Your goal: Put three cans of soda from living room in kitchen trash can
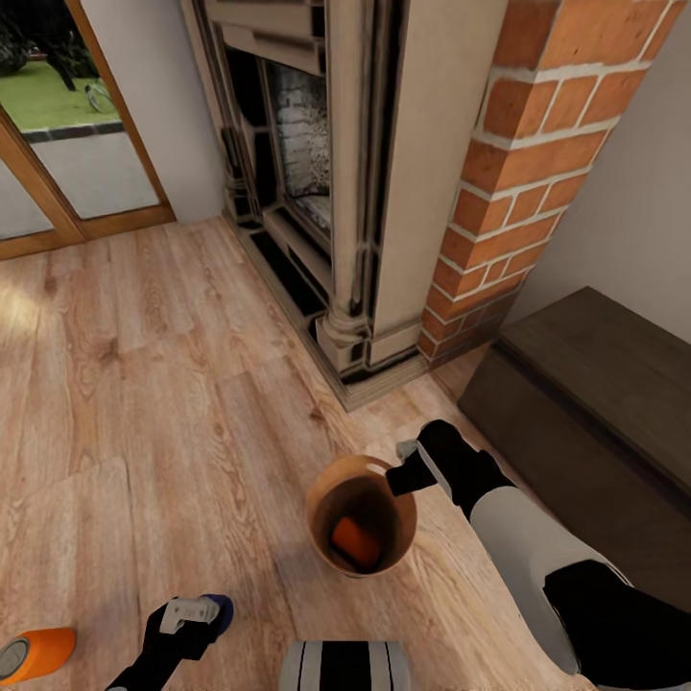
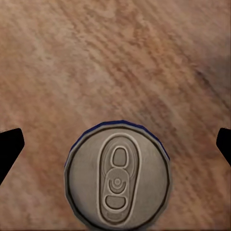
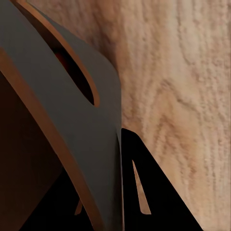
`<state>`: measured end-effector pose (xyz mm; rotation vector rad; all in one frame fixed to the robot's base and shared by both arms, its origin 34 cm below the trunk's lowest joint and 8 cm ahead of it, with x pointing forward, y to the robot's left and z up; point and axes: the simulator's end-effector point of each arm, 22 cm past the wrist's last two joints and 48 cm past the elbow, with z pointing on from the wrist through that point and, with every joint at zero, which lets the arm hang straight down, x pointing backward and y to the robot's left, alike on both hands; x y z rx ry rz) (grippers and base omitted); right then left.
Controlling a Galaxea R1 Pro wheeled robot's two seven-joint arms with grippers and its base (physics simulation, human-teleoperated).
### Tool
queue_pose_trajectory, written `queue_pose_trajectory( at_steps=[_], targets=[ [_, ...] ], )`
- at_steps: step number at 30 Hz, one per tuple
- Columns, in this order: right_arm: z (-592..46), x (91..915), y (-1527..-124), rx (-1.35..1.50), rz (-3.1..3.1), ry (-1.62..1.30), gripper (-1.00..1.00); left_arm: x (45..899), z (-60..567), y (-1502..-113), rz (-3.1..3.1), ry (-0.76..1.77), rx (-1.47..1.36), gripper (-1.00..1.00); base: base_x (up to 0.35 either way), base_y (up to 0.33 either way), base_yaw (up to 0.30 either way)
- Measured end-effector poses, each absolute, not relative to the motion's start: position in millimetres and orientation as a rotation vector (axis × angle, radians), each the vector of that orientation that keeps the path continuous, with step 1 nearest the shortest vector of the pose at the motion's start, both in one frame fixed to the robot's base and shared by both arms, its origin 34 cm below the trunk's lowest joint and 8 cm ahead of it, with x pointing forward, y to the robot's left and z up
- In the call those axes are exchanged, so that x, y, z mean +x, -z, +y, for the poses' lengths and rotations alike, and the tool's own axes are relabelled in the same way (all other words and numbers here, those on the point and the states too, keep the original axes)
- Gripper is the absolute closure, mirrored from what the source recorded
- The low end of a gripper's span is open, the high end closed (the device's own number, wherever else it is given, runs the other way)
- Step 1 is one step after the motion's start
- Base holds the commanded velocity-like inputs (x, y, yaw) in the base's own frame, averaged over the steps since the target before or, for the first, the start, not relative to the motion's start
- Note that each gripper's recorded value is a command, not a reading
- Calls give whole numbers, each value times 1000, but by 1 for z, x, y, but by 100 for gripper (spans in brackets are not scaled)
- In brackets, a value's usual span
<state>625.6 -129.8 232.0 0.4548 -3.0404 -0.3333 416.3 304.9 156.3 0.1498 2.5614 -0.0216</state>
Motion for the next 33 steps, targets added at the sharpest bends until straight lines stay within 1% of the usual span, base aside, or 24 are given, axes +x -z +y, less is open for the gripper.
queue_pose_trajectory(
  at_steps=[29, 33],
  targets=[
    [-128, 623, -232, 474, -3055, 328, 100, 408, 305, -157, 2567, 22, 150, -100, 0, 0, 0],
    [-123, 634, -229, 441, -3074, 394, 100, 404, 305, -147, 2588, 24, 150, -100, 0, 0, 0]
  ],
)
